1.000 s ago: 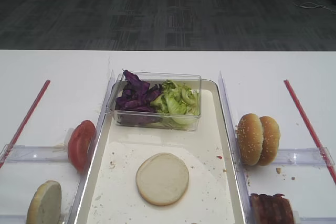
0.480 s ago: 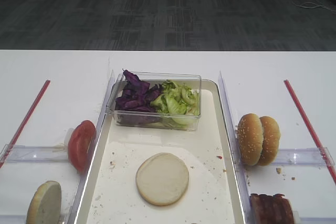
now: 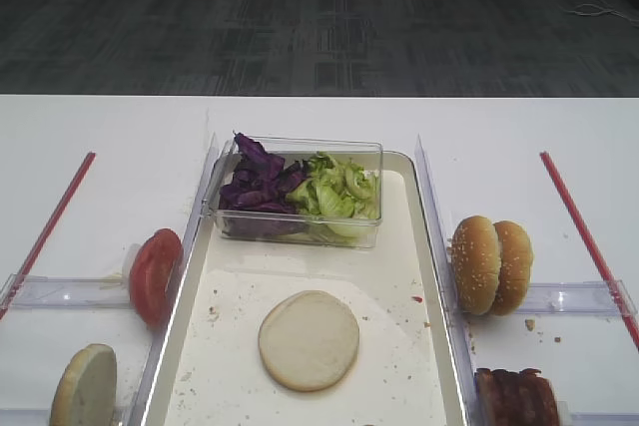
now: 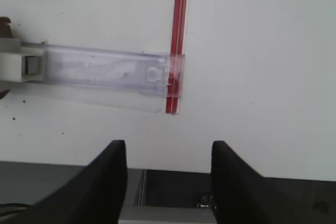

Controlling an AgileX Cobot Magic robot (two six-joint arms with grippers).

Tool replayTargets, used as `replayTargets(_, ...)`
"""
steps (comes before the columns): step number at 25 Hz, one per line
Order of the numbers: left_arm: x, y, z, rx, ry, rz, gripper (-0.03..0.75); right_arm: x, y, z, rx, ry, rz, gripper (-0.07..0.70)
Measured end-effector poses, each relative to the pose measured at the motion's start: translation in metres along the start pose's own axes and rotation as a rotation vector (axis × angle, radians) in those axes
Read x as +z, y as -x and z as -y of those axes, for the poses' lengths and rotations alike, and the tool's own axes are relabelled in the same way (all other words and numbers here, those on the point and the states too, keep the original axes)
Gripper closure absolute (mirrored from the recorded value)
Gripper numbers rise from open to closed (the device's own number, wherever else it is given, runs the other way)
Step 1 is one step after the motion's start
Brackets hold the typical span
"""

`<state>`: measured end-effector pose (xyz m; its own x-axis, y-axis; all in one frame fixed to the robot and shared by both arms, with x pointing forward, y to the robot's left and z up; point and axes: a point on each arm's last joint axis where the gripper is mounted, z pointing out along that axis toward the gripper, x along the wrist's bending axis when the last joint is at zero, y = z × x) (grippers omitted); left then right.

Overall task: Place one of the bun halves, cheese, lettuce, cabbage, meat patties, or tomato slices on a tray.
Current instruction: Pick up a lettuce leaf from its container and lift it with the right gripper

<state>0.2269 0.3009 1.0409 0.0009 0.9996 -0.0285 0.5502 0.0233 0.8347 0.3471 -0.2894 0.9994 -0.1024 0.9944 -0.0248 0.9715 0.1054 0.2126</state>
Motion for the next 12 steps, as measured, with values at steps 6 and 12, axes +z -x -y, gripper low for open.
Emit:
replayTargets(6, 0.0, 0.0, 0.0, 0.0, 0.0, 0.0, 0.242, 0.012, -0.002, -0.007, -0.02, -0.086, -0.019, 0.221)
replayTargets(12, 0.0, 0.0, 0.0, 0.0, 0.0, 0.0, 0.242, 0.014, -0.003, -0.008, -0.024, -0.1, -0.026, 0.221)
